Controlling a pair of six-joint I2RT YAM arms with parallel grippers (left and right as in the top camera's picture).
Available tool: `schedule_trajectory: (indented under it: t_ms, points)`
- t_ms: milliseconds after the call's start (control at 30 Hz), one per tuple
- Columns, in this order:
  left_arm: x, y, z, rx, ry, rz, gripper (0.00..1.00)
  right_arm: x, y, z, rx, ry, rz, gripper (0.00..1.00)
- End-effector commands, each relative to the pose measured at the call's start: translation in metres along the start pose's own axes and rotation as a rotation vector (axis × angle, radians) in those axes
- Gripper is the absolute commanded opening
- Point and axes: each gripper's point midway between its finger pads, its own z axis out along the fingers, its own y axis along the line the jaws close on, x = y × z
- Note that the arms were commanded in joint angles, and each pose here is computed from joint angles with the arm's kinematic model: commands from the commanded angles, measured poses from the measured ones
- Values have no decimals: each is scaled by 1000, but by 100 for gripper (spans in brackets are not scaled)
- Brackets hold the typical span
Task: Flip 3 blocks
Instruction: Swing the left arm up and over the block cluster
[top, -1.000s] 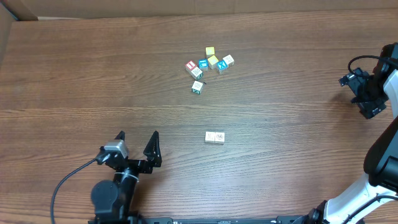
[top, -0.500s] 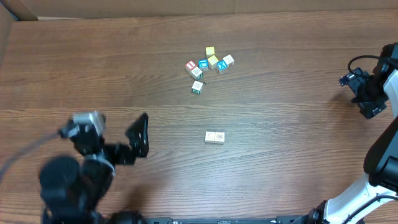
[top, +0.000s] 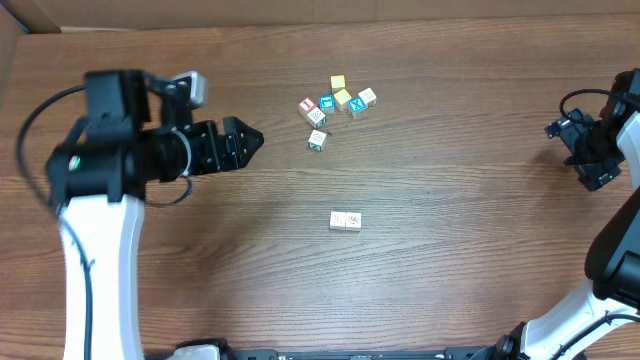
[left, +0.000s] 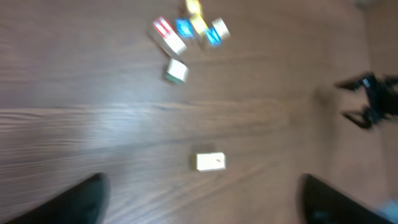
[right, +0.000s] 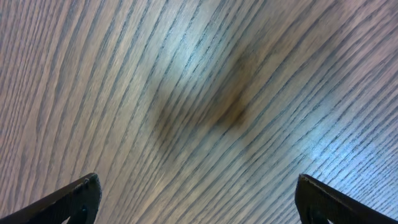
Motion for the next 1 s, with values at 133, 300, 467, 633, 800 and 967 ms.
schedule_trajectory:
  t_ms: [133,300,467,633,800,967]
  points:
    - [11,-1,61,68,212,-70,4,-6,2,-2,-1,-18,-4,100]
    - [20,20,82,-157,250,-66,4,-6,2,-2,-1,-18,-4,100]
    - [17,26,89,-308,206,-24,20,-6,2,-2,-1,-18,-4,100]
    - [13,21,95,-361,169,7,52,-6,2,-2,-1,-18,-4,100]
    - [11,14,102,-365,147,25,58,-6,2,-2,-1,-18,-4,100]
    - [13,13,110,-363,156,29,61,-6,2,-2,-1,-18,-4,100]
